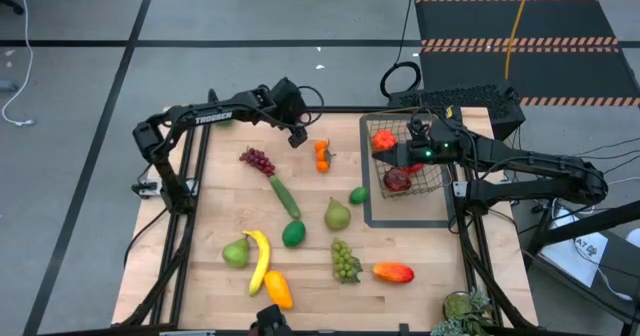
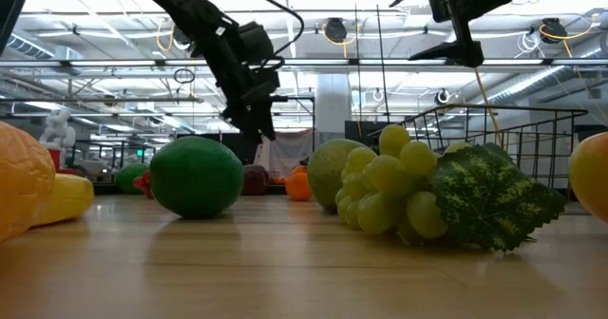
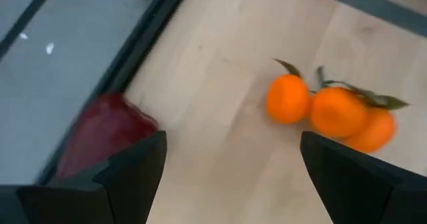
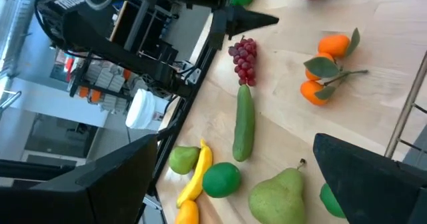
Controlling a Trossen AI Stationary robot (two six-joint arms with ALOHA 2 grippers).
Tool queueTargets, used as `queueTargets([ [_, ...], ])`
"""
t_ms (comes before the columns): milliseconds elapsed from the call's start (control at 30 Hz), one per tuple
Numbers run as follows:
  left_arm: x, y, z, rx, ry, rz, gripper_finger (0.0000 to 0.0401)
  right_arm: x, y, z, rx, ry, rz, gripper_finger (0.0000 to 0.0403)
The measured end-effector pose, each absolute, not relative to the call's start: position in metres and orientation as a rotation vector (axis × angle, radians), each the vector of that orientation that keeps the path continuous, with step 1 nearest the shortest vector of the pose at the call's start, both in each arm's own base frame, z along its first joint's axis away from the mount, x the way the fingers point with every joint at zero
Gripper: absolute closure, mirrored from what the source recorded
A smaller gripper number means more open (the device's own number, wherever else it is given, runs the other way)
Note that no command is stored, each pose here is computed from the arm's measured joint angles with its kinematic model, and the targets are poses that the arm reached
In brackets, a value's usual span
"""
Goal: Build produce basket
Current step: Put the red apple into the wire basket
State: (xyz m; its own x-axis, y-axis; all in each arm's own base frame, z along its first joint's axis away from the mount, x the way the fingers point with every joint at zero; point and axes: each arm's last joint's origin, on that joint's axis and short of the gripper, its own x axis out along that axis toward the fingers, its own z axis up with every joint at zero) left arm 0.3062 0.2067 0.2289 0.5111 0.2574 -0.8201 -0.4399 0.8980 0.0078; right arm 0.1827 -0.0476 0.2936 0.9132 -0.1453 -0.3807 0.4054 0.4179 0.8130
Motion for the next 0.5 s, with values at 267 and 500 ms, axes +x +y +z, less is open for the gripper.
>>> queueTargets([
  [267, 0.295, 0.225, 0.222, 0.017, 1.017, 0.324, 0.0055, 0.180, -0.047, 0.287, 1.093, 0.336, -0.385, 0.0007],
  [500, 0.293, 0.241, 0.213, 0.344, 1.066, 0.176, 0.0055, 0.179, -0.047, 0.286, 1.095, 0.352, -0.391, 0.0007],
])
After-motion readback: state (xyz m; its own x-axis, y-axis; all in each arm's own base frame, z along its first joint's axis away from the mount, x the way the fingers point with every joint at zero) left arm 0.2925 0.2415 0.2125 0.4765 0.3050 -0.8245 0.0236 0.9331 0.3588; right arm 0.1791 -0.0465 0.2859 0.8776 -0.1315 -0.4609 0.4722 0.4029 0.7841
